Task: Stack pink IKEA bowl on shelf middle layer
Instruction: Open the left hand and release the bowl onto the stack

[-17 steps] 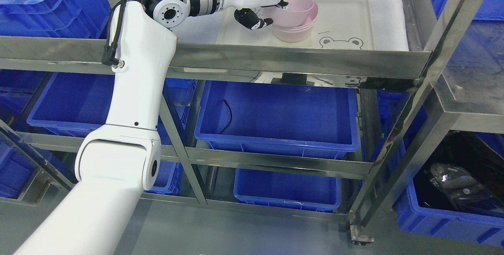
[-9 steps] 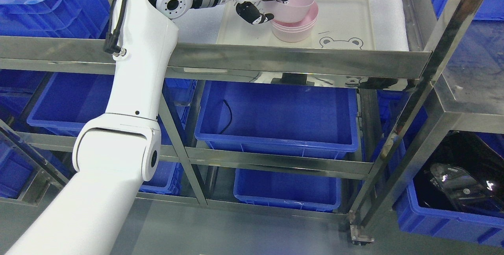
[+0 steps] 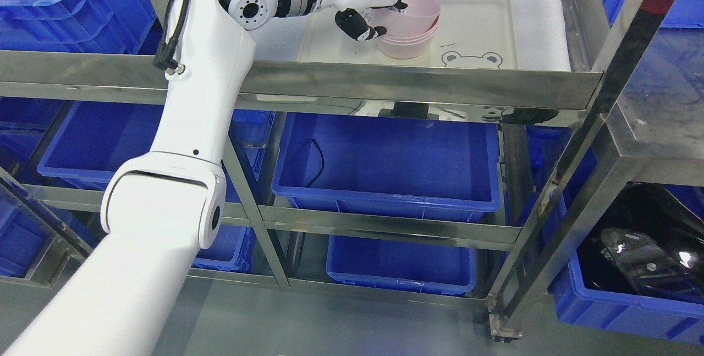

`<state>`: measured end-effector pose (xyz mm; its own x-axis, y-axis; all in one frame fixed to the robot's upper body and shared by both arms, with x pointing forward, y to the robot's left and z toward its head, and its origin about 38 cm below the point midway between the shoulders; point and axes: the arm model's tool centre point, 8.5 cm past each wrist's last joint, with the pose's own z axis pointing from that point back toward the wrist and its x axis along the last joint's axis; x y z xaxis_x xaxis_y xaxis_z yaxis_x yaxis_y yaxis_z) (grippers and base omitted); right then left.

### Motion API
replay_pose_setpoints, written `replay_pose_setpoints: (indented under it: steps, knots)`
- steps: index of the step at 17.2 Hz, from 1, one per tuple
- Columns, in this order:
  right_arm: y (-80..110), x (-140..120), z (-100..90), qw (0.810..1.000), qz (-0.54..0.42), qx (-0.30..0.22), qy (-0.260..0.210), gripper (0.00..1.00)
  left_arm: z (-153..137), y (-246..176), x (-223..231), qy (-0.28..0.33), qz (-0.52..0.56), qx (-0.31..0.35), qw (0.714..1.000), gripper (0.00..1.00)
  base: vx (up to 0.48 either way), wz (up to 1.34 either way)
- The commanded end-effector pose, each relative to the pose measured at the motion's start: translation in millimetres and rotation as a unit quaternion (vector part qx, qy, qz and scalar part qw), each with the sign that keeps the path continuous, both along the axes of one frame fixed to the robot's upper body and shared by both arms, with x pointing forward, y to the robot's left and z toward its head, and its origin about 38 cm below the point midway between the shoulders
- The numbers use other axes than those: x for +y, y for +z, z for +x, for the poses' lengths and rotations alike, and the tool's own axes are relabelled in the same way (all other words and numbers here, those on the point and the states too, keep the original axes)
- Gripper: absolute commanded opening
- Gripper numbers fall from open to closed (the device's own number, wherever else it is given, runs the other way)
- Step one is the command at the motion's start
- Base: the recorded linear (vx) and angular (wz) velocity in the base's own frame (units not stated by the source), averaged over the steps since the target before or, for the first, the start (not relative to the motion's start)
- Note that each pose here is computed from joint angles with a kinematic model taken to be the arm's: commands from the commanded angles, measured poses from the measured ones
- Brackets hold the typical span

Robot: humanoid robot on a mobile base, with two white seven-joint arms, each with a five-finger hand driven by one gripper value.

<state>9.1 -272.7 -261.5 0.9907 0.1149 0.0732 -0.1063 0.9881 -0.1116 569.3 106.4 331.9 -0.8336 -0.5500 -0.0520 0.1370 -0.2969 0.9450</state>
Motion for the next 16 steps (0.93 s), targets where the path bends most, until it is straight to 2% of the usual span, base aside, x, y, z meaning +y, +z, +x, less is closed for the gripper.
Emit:
replay_pose_setpoints:
  steps: [1, 2, 4, 6, 11, 13, 16]
  knots:
    - [0.8, -11, -8.8, 1.000, -0.009, 0.003, 0.000, 1.00, 5, -10, 4, 0.005, 0.021, 0.017, 1.000, 0.40, 0.000, 0.00]
    - [0.8, -11, -8.8, 1.000, -0.009, 0.003, -0.001, 1.00, 5, -7, 4, 0.005, 0.019, 0.014, 1.000, 0.67, 0.000, 0.00]
    - [0.8, -11, -8.8, 1.000, -0.009, 0.003, 0.000, 1.00, 6, 3, 6, 0.006, 0.007, 0.007, 1.000, 0.80, 0.000, 0.00]
    - [0.8, -11, -8.8, 1.000, -0.009, 0.003, -0.001, 1.00, 6, 19, 10, 0.006, -0.024, -0.003, 1.000, 0.88, 0.000, 0.00]
    - [0.8, -11, -8.8, 1.000, -0.009, 0.003, -0.001, 1.00, -3, 79, 20, -0.013, -0.174, -0.024, 0.984, 0.88, 0.000, 0.00]
    - [0.8, -11, -8.8, 1.000, -0.009, 0.003, 0.000, 1.00, -14, 100, 28, -0.037, -0.301, -0.009, 0.953, 0.88, 0.000, 0.00]
    - [0.8, -11, -8.8, 1.000, -0.009, 0.003, 0.000, 1.00, -33, 64, 13, -0.073, -0.372, 0.030, 0.925, 0.89, 0.000, 0.00]
